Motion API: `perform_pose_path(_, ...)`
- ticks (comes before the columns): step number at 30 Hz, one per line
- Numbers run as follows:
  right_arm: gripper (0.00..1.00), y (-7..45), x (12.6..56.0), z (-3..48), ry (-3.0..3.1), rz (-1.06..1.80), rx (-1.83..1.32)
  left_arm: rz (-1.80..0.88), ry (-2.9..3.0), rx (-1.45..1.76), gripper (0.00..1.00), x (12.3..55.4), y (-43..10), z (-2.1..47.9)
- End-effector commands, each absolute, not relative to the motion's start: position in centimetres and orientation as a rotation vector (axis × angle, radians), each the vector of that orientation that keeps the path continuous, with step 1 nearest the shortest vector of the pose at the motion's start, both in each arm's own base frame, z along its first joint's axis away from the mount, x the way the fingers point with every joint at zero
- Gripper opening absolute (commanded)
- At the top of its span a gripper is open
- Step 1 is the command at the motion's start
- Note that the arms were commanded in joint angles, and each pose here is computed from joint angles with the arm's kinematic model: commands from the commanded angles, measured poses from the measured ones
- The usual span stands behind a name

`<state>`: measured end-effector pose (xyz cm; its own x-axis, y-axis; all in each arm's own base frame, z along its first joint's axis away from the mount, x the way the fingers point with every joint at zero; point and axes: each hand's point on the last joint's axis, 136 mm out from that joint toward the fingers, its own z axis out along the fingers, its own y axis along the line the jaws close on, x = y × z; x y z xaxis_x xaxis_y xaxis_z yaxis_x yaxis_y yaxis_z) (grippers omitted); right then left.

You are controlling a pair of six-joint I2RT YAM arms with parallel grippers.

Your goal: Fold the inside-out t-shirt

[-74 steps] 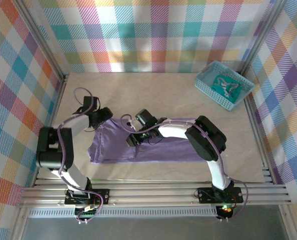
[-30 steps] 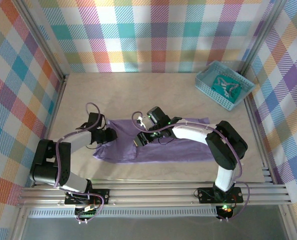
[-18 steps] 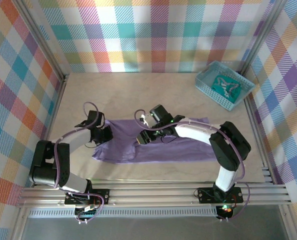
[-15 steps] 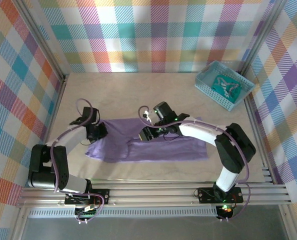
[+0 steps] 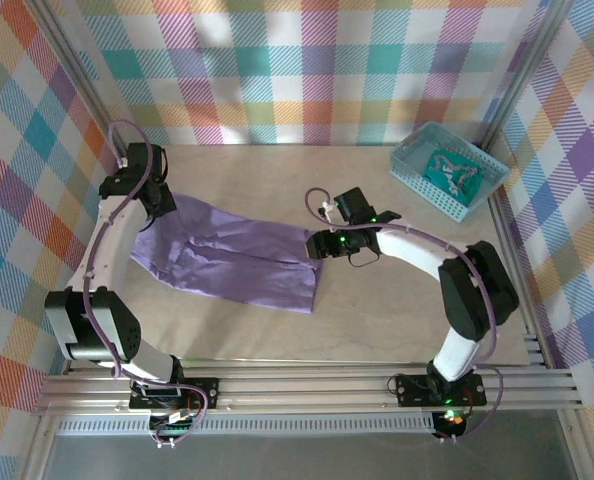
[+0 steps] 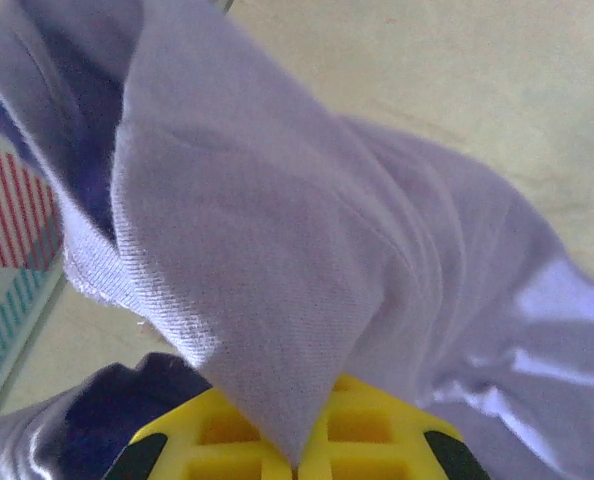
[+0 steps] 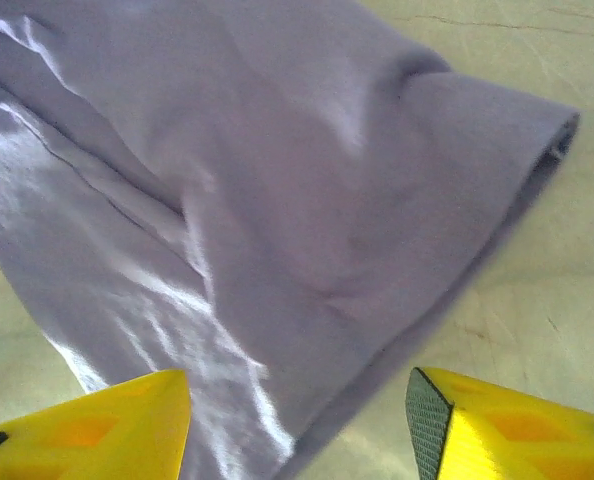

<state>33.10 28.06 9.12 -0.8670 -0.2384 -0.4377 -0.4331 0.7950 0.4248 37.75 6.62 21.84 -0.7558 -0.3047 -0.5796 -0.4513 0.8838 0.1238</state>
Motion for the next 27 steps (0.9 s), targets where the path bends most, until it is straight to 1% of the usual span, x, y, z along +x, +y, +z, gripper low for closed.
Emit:
perform_pose_path(1,0.59,29.3,33.3,8.6,2.65,0.808,-0.486,0.452,2.593,-0.485,0.0,35.8,6.8,21.0)
perform_pose_path(4,0.58,29.5,33.3,8.1,2.664,0.816,-0.493,0.443,2.598,-0.431,0.0,35.8,5.3,21.4)
perform_pose_path(8,0.58,28.3,33.3,8.1,2.664,0.725,-0.51,0.422,2.628,-0.321,0.0,35.6,1.7,21.1)
perform_pose_path(12,0.59,26.9,33.4,8.6,2.66,0.682,-0.492,0.322,2.697,-0.191,0.0,34.6,-4.8,18.9)
perform_pose_path(14,0.59,25.9,33.4,8.9,2.661,0.67,-0.469,0.227,2.741,-0.15,0.0,34.0,-8.6,17.2)
perform_pose_path(17,0.59,24.1,33.5,9.0,2.671,0.622,-0.426,0.033,2.792,-0.093,0.01,33.1,-15.8,14.5)
perform_pose_path(18,0.59,23.4,33.5,9.0,2.673,0.606,-0.408,-0.036,2.791,-0.065,0.15,32.9,-18.6,13.8)
perform_pose_path(19,0.59,22.5,33.5,8.8,2.68,0.588,-0.383,-0.099,2.792,-0.044,0.32,32.9,-21.2,13.0)
perform_pose_path(20,0.59,21.8,33.5,8.6,2.687,0.578,-0.356,-0.166,2.786,-0.038,0.41,32.9,-23.2,12.9)
perform_pose_path(21,0.59,21.0,33.5,8.4,2.692,0.569,-0.323,-0.258,2.796,-0.014,0.48,32.8,-25.6,12.3)
perform_pose_path(23,0.6,19.7,33.5,8.0,2.699,0.562,-0.263,-0.476,2.781,0.02,0.53,32.6,-29.4,12.9)
perform_pose_path(24,0.6,19.3,33.4,7.9,2.7,0.554,-0.244,-0.554,2.764,0.027,0.55,32.5,-30.2,13.7)
perform_pose_path(25,0.6,19.0,33.4,7.8,2.699,0.55,-0.226,-0.606,2.726,0.04,0.57,32.3,-30.4,15.0)
perform_pose_path(27,0.6,19.7,33.3,8.0,2.687,0.607,-0.226,-0.587,2.656,0.05,0.66,31.5,-28.5,17.1)
